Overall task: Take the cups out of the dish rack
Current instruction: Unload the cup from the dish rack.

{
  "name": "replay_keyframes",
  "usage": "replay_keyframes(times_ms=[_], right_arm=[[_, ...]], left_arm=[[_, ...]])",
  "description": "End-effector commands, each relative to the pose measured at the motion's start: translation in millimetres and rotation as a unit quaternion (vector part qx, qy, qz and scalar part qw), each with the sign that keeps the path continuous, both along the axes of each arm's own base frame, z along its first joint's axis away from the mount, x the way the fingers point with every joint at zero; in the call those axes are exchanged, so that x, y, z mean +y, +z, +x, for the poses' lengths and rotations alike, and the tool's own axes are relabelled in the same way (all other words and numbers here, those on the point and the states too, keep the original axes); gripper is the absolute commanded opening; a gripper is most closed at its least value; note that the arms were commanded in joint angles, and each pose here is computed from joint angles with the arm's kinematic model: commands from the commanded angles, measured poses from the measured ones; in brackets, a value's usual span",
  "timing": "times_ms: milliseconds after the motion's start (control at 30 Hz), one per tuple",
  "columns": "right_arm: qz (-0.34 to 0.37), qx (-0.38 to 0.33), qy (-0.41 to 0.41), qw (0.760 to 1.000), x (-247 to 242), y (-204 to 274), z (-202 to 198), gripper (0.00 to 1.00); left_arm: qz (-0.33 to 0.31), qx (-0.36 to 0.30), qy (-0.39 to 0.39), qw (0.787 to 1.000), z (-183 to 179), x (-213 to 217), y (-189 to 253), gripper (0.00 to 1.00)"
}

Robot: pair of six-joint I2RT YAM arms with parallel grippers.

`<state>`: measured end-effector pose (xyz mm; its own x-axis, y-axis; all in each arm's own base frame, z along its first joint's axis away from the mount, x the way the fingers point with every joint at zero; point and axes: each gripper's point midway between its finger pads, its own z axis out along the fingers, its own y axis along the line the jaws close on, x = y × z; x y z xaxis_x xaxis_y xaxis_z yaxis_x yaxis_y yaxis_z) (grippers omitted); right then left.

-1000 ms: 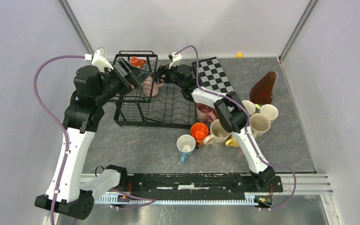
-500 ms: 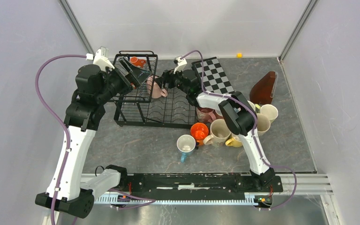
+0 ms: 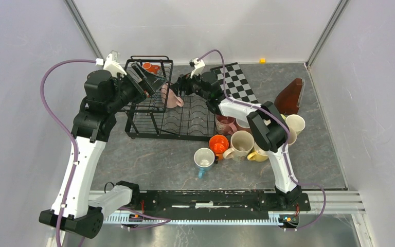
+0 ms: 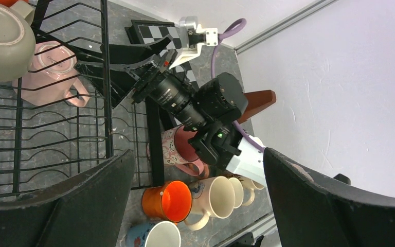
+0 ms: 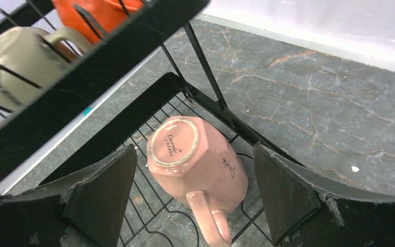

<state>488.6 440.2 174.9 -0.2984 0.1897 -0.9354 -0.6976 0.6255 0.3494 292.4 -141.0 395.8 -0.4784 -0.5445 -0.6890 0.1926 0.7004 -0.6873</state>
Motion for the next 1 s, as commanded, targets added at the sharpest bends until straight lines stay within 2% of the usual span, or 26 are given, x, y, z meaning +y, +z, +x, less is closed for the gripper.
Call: replay_keyframes(times_ms=[0,333,667,967], right_arm=[[-0.008,-0.039,0.024,0.999,-3,34,-15,0.89],[-0.084,-0.046,0.050,0.994,-19,-5,-39,0.86],[-0.153,-0.058,0.062,0.985,-6,-40,-27,0.79],[-0.173,-0.057,0.066,0.981,5,-64,-17,0.75]], left_arm=[[0.013,-0.021,-0.008,1.000,2,-2,4,1.00],[0.011,-0.024,-0.020,0.999,-1,-6,7,1.00],[0.011,-0.025,-0.020,0.999,-2,-6,8,1.00],[0.012,-0.024,-0.019,0.999,0,-6,6,1.00]])
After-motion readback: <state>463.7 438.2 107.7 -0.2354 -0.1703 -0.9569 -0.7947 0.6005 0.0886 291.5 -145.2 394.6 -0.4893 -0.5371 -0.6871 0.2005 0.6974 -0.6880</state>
